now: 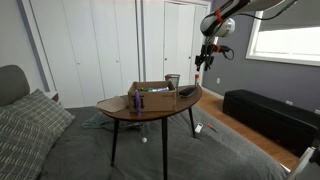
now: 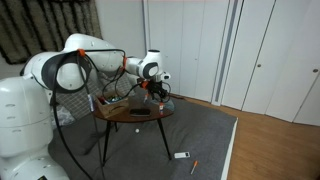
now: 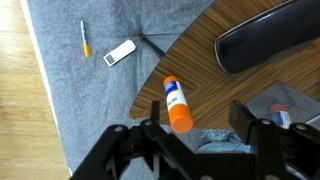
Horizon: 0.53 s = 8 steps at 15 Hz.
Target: Put the two glue sticks in the bin
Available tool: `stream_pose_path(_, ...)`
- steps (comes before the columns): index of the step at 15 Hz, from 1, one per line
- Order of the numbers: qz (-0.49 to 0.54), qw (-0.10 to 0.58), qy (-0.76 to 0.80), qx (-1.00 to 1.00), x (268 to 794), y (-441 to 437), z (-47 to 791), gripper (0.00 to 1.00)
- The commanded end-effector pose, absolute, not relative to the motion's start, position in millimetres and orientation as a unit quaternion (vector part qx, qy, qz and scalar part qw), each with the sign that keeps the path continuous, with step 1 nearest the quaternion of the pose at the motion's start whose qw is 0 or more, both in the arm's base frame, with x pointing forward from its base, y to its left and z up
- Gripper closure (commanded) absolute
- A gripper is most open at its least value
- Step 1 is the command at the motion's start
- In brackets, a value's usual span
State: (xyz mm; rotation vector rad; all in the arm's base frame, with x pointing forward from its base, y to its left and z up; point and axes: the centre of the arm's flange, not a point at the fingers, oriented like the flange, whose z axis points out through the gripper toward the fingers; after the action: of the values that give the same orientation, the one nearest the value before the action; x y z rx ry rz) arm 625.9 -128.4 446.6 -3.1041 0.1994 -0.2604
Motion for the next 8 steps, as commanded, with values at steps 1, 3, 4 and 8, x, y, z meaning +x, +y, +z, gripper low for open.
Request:
stream_pose_path(1, -0.081, 0.000, 0.085, -0.993, 613, -135, 439, 0.26)
stream_pose_path(3, -0.081, 0.006, 0.088, -0.993, 616, -137, 435, 0.25)
stream_pose_path(4, -0.081, 0.007, 0.089, -0.993, 618, -137, 434, 0.24)
stream_pose_path(8, -0.083, 0.007, 0.091, -0.992, 624, -139, 424, 0.26)
